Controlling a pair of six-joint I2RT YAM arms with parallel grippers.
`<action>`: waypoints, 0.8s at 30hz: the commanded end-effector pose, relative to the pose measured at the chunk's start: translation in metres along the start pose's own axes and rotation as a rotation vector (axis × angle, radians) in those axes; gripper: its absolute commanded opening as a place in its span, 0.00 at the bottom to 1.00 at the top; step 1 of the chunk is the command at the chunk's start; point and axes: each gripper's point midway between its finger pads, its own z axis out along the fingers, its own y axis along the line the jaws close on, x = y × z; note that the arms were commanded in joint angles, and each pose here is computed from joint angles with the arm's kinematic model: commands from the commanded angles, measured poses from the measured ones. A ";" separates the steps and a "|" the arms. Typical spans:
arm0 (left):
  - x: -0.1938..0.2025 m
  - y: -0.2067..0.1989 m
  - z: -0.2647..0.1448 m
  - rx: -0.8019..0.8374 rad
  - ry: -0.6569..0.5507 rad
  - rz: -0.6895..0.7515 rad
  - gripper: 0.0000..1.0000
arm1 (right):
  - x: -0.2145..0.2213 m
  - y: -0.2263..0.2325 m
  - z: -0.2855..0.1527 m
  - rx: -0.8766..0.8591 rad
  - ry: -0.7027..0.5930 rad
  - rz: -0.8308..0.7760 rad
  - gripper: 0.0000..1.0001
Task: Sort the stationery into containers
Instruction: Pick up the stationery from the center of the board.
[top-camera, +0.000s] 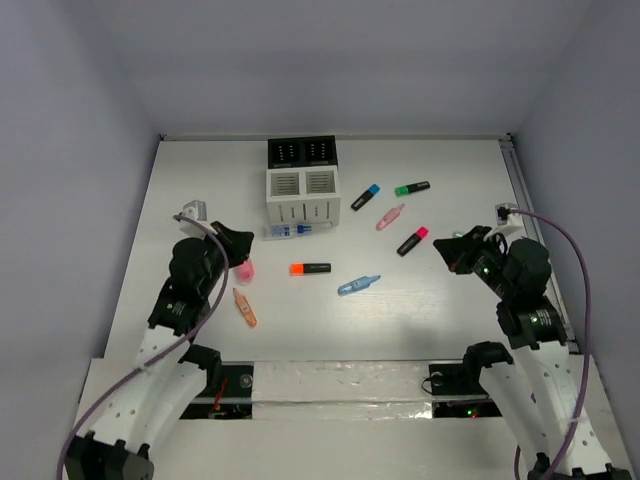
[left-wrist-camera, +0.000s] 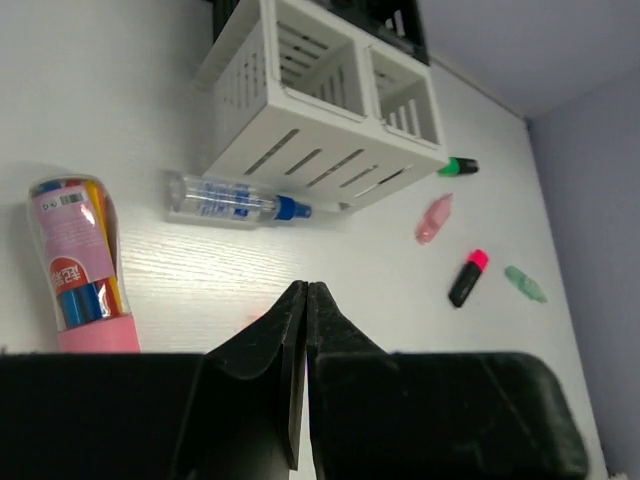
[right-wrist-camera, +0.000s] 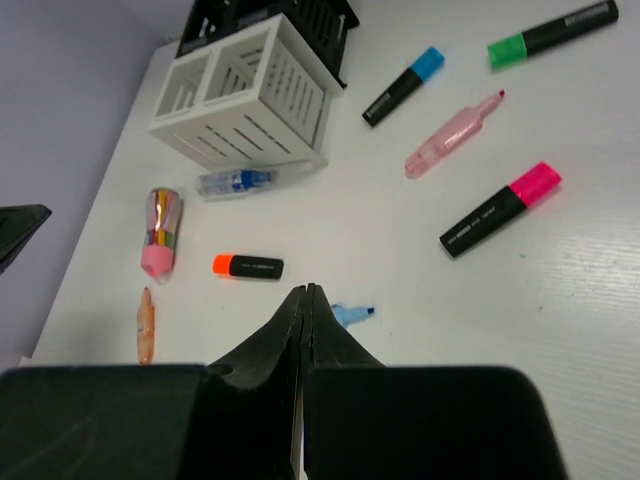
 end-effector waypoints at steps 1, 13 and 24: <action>-0.008 0.009 0.021 -0.088 -0.086 -0.012 0.00 | -0.007 0.004 0.010 -0.043 -0.039 0.018 0.00; 0.031 0.089 0.043 -0.506 -0.101 0.103 0.41 | 0.017 -0.007 0.017 -0.045 0.021 0.027 0.15; 0.074 0.117 0.044 -0.599 0.048 0.111 0.57 | 0.033 -0.005 0.022 -0.102 0.056 0.041 0.58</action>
